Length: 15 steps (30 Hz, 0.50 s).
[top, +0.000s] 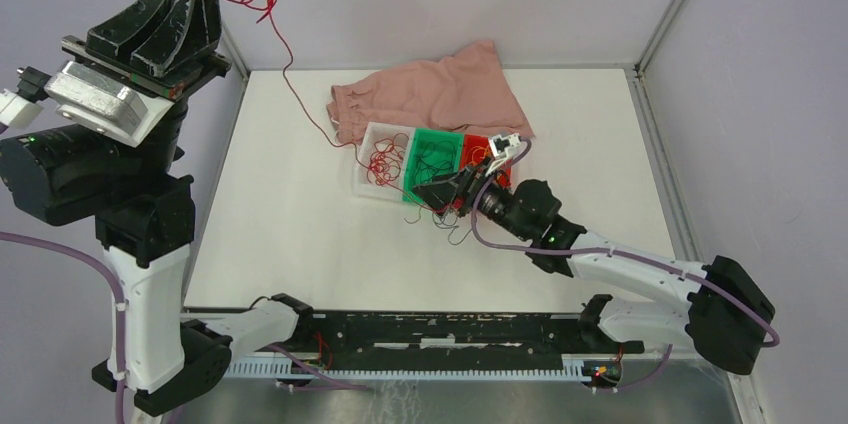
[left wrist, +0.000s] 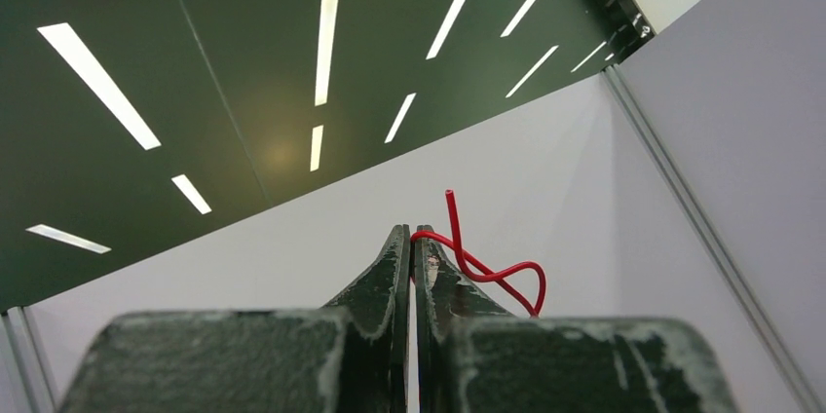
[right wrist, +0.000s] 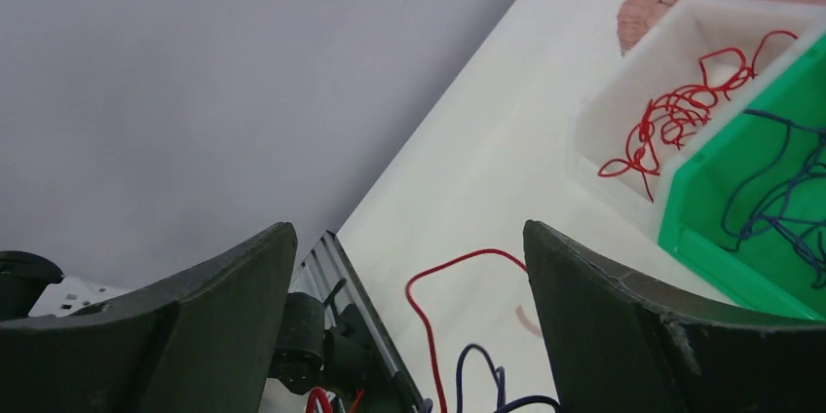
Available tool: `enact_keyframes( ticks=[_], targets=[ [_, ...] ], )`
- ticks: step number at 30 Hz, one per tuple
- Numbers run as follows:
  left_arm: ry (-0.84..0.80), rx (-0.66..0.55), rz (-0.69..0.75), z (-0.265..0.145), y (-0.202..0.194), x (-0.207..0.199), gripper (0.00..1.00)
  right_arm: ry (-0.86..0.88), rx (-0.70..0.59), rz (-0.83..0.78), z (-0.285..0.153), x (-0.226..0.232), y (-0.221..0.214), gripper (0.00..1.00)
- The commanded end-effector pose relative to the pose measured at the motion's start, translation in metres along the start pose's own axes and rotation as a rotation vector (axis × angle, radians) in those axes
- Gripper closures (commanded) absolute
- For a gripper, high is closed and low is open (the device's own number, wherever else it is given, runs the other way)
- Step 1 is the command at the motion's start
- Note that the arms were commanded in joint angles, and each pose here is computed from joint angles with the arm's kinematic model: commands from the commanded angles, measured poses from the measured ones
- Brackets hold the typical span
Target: Untangle the cables
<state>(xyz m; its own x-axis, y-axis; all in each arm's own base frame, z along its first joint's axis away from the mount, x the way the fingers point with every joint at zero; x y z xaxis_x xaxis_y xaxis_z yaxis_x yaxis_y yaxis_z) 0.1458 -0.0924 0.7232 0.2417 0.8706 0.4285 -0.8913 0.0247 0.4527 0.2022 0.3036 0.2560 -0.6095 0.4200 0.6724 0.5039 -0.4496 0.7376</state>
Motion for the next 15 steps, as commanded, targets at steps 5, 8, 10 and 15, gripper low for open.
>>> enact_keyframes(
  ticks=[5, 8, 10, 15],
  targets=[
    [-0.073, -0.006, -0.039, 0.002, 0.002, -0.011, 0.97, -0.019, 0.054, -0.004, -0.005, -0.001, -0.005, 0.05],
    [-0.066, -0.015, -0.032, 0.003, 0.004, -0.009, 0.97, -0.053, 0.059, 0.013, -0.007, -0.010, -0.012, 0.05],
    [-0.060, -0.026, -0.022, 0.004, 0.008, -0.006, 0.97, -0.069, 0.070, 0.023, -0.008, -0.014, -0.015, 0.03],
    [-0.087, -0.013, -0.031, 0.001, 0.006, -0.012, 0.97, -0.098, 0.078, 0.036, -0.007, -0.019, -0.016, 0.01]
  ],
)
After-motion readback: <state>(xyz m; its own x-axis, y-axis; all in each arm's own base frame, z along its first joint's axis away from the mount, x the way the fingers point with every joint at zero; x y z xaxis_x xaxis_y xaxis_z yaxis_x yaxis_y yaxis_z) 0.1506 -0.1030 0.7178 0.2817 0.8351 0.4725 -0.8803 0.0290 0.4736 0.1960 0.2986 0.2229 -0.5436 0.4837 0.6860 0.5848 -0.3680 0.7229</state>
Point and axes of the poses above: each gripper's point midway between its finger pads, its own z axis out along the fingers, its own x axis along the line the jaws close on, y = z × x, the point moved 4 cm from there along -z, back along the fingers, and after that the axes turned 1 degree about -z, right-handed, at the moved point
